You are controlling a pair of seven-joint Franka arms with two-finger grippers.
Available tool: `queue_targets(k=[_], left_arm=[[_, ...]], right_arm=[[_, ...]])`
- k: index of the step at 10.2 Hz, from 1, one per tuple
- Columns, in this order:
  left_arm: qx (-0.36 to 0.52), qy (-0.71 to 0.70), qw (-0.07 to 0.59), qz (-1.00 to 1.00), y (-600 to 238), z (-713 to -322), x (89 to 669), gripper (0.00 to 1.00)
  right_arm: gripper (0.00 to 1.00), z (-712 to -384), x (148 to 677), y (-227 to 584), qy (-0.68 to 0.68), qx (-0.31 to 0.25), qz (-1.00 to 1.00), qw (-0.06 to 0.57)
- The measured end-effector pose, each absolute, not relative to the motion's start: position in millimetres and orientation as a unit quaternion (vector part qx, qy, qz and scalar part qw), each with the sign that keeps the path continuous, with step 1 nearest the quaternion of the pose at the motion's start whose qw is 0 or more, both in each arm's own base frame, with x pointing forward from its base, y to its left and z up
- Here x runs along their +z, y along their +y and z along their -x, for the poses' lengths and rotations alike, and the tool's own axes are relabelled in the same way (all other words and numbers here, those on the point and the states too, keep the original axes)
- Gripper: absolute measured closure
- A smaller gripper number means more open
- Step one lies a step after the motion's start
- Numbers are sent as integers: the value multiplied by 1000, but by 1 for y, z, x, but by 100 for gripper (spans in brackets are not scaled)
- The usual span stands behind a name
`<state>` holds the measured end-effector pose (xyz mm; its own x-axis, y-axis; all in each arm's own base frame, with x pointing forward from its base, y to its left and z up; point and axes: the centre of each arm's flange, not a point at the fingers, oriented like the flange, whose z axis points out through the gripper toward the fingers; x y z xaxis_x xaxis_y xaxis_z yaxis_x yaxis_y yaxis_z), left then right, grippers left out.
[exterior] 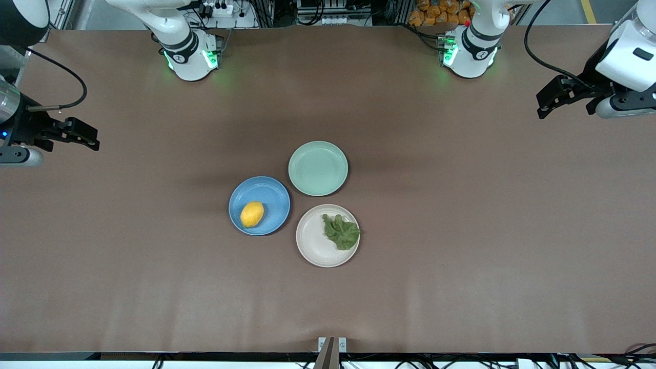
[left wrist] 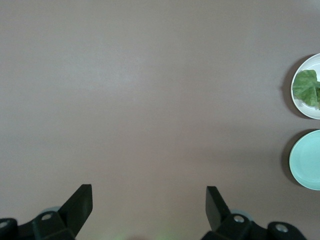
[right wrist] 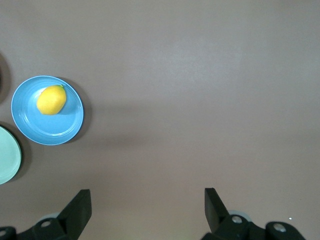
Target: Place lemon and lettuce in plates
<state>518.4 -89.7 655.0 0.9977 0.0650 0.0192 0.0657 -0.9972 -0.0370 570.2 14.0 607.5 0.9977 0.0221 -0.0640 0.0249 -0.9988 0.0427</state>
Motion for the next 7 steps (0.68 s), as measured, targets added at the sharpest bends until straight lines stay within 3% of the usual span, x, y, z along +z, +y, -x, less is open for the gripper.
queue_targets(k=[7], left_arm=[[30,-35,24,999,-87,-521,637,0]], right_arm=[[0,-571,606,15,12,-30,-999,19]])
